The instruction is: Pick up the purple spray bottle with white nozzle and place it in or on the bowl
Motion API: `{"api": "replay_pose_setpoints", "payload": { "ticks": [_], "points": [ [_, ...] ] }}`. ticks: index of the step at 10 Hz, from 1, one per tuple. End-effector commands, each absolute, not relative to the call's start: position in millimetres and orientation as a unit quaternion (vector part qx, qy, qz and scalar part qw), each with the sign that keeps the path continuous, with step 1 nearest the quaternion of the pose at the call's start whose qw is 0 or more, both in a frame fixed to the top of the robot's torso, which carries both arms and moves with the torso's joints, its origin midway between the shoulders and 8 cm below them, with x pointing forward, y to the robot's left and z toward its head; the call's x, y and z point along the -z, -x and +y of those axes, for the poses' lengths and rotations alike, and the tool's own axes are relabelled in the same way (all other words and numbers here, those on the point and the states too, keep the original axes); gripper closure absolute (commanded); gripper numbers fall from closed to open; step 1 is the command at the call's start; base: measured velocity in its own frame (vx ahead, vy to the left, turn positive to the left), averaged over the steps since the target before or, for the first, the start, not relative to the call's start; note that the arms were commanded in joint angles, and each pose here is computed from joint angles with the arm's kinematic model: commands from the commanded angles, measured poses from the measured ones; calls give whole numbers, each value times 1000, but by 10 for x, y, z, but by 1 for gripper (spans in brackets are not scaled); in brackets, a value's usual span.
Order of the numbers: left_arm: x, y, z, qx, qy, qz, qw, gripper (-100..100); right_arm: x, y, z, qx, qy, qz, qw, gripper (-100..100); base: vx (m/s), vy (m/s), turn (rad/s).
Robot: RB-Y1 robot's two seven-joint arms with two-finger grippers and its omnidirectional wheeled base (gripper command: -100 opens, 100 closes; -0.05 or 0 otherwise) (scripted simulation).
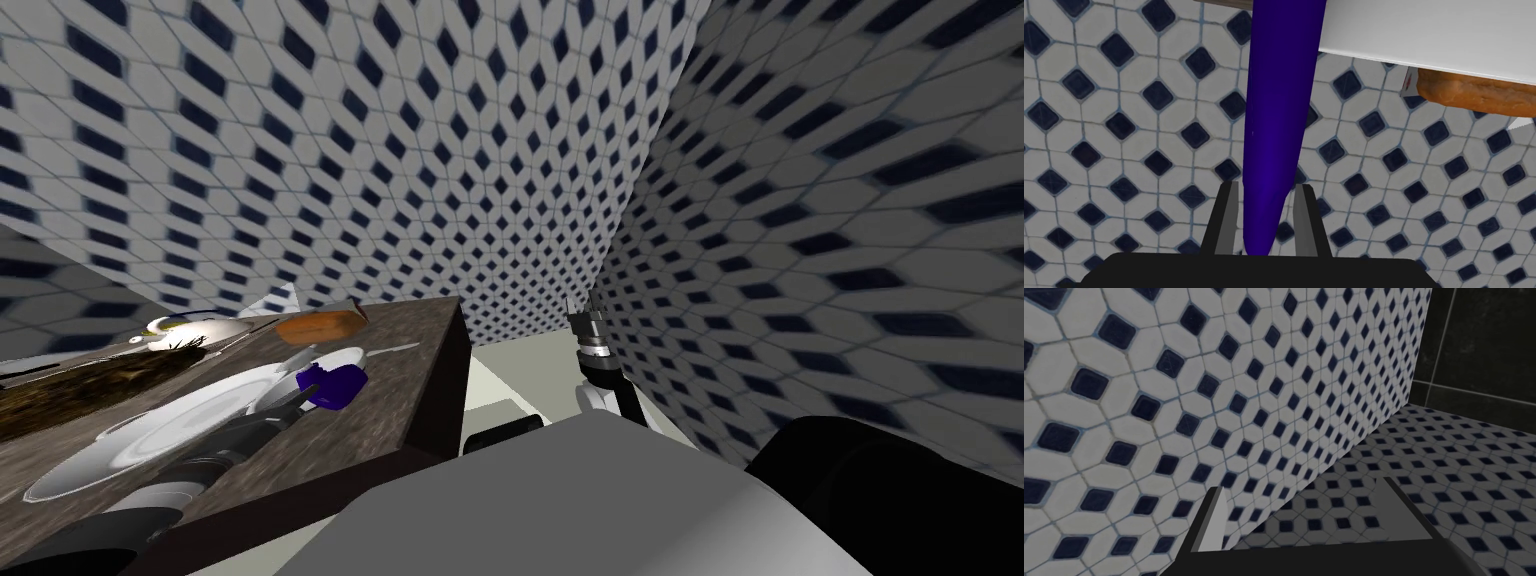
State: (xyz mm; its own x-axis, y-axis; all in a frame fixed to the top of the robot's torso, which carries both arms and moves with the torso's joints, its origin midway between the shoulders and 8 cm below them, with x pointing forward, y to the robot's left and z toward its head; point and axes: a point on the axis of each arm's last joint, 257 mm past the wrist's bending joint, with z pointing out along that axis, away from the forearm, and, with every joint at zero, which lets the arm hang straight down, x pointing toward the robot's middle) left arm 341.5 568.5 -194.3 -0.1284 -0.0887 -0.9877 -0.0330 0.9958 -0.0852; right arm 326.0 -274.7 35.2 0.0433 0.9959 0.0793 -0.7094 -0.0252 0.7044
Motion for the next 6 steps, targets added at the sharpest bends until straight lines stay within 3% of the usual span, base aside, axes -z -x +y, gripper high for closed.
{"api": "replay_pose_setpoints", "payload": {
  "ticks": [1, 3, 6],
  "points": [
    [1820, -3464, 5747, 22, 47, 746, 663, 100, -352, -3260, -2747, -649, -301, 238, 656, 0, -172, -16, -55],
    [1656, -3548, 5825, 23, 54, 738, 672, 100, -352, -3260, -2748, -649, -301, 238, 656, 0, -138, -29, -68],
    [1479, -3595, 6234, -11, 81, 724, 684, 100, -352, -3260, -2747, -649, -301, 238, 656, 0, -138, 59, -313]
  ]
}}
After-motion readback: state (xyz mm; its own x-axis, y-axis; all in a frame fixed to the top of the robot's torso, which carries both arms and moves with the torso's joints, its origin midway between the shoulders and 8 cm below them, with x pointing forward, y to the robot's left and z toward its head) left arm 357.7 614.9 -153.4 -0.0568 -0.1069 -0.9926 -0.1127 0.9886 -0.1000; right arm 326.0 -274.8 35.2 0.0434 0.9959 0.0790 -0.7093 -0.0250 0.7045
